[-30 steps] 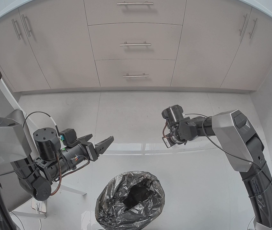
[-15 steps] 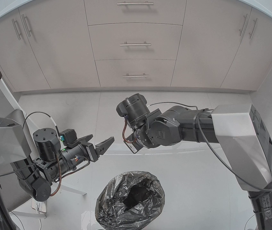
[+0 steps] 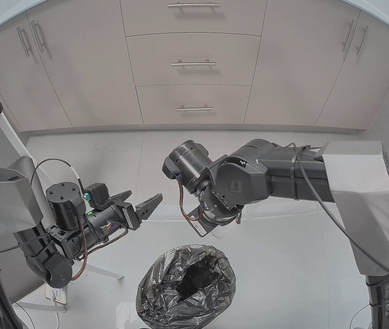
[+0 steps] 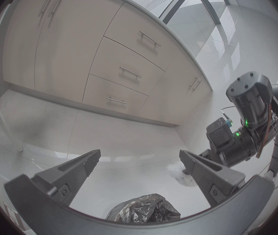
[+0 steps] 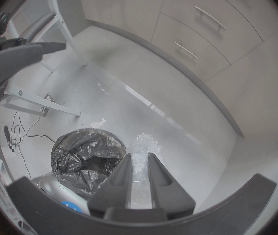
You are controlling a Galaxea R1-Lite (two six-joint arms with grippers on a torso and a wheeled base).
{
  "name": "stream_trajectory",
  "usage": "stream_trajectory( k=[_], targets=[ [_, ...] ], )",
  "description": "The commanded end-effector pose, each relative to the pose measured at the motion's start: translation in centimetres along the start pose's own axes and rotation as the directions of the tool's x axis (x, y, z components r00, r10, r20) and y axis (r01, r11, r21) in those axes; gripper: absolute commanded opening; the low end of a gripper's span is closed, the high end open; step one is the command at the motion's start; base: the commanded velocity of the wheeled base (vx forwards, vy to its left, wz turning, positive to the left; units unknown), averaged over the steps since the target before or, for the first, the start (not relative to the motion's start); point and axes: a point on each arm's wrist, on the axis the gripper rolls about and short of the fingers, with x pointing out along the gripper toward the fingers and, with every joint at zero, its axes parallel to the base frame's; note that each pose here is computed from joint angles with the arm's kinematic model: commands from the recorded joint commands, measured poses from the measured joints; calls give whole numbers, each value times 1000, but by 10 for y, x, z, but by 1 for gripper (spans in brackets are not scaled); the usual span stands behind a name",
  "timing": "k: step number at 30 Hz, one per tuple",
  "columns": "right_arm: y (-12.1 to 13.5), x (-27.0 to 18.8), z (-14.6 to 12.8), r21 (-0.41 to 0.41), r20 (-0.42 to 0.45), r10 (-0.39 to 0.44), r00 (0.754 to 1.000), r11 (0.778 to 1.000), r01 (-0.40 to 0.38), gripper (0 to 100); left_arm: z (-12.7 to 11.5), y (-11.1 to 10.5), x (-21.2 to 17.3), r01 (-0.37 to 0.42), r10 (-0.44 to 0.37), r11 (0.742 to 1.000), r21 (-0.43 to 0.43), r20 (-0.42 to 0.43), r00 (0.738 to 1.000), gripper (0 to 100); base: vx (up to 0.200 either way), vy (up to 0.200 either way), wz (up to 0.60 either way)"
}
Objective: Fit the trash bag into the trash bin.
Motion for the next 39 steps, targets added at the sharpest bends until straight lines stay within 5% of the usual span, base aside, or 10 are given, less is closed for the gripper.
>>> stream_trajectory(
  k=[1, 18, 25, 39],
  targets=[
    [-8, -14, -6, 63, -62, 26, 998, 998, -22, 0, 4, -1, -1, -21, 21, 1000, 7, 24, 999, 100, 0, 0, 0],
    [24, -27, -11, 143, -81, 200, 977, 972, -187, 0, 7, 2, -1, -28, 28, 1000, 6, 36, 999, 100, 0, 0, 0],
    [41, -33, -13, 197, -90, 305, 948, 939, -283, 0, 6, 2, 0, -28, 28, 1000, 6, 33, 999, 100, 0, 0, 0],
    [55, -27, -16, 182, -98, 319, 943, 937, -298, 0, 6, 1, -1, -25, 25, 1000, 6, 30, 999, 100, 0, 0, 0]
  ],
)
